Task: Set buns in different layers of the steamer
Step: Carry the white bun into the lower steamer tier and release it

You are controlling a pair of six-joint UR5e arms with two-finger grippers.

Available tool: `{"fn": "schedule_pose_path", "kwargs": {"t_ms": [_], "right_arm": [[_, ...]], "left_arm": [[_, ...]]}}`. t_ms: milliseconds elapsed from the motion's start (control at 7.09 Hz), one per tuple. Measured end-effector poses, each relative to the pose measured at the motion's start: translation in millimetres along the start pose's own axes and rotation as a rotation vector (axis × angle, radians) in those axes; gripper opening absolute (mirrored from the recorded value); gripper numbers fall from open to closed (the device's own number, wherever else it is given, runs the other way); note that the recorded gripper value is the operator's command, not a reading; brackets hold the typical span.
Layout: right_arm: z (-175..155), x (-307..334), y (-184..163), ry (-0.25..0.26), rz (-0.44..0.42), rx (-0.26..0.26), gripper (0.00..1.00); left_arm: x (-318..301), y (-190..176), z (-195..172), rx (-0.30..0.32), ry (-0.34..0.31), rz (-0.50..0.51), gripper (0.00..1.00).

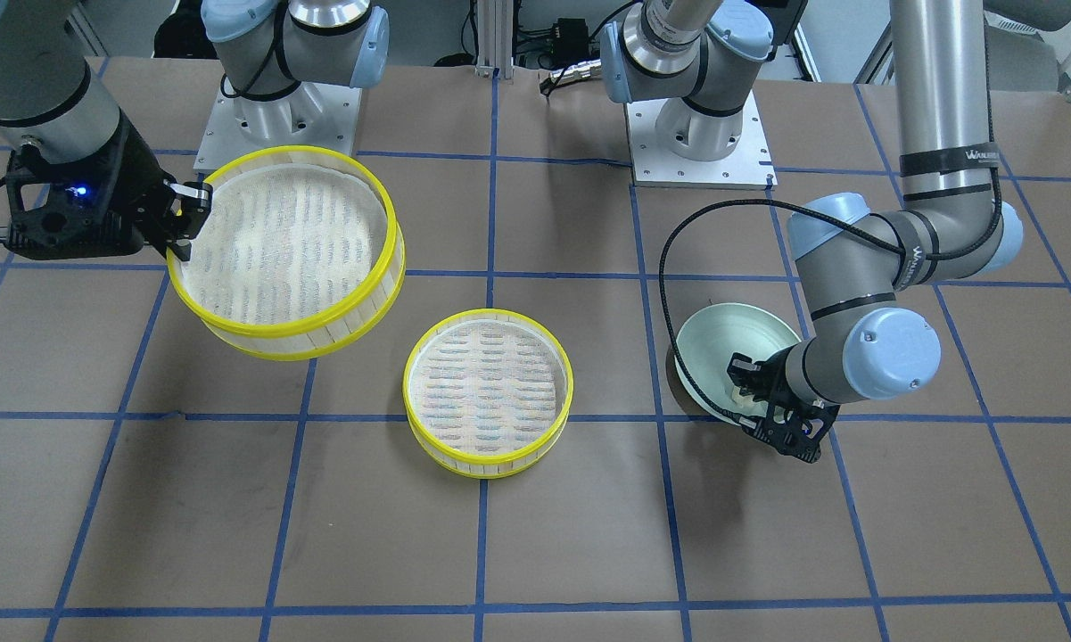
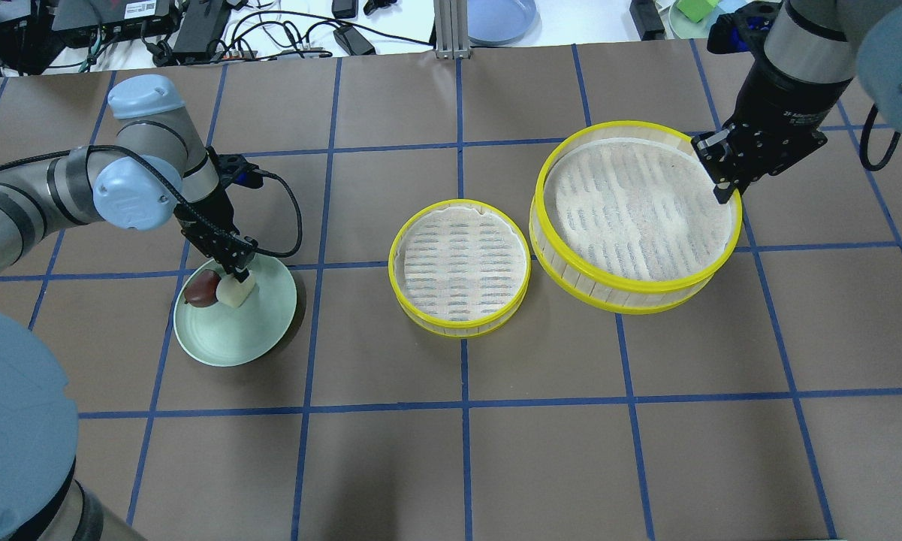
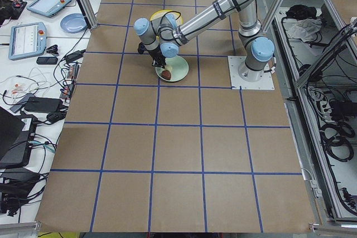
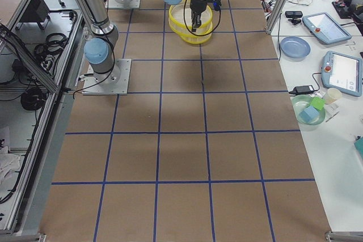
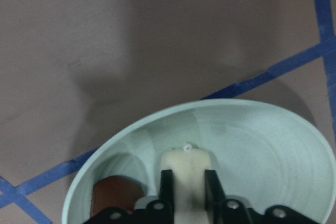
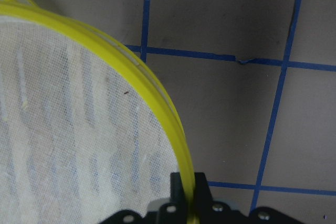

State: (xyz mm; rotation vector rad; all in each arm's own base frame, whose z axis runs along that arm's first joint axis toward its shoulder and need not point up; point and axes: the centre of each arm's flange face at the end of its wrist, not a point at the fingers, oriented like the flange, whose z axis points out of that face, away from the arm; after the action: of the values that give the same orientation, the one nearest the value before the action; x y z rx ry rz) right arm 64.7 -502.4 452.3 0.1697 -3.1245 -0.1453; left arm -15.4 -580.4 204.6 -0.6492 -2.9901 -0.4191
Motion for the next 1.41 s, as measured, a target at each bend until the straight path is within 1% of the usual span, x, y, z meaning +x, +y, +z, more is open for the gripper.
{"fn": "schedule_pose_path", "kwargs": {"t_ms": [141,282,423,564,705,846,987,1128,1269,1410], "right_arm": [[0,2,0,-0.001,-0.002,-0.002,0.00],[0,2,1,0.000,-0.002,-0.003,0.00],[0,2,1,0.002,-0.002,-0.004,0.00],[0,3,1,0.005,-0.006,-0.004,0.00],[0,3,1,0.007,-0.012,-0.004,0.00],[0,3,1,0.008,-0.015,-0.004,0.00],[0,3,1,0.008,-0.016,-0.004,0.00],[0,3,1,0.007,-0.016,-0.004,0.00],[1,3,1,0.005,-0.017,-0.004,0.00],[1,2,1,0.004,-0.018,-0.004,0.00]], "left_arm": [[4,-1,-20,0.031,-0.016,-0.034,0.00],[16,-7,-53,0.088,-0.007,-0.112,0.00],[40,-16,-88,0.159,0.034,-0.206,0.00],[75,-29,-114,0.220,0.091,-0.310,0.00],[111,-42,-128,0.270,0.174,-0.394,0.00],[139,-53,-131,0.302,0.259,-0.431,0.00],[159,-64,-123,0.305,0.345,-0.437,0.00],[177,-74,-106,0.279,0.425,-0.423,0.00],[200,-83,-81,0.240,0.478,-0.402,0.11],[220,-89,-59,0.211,0.497,-0.392,0.89]]}}
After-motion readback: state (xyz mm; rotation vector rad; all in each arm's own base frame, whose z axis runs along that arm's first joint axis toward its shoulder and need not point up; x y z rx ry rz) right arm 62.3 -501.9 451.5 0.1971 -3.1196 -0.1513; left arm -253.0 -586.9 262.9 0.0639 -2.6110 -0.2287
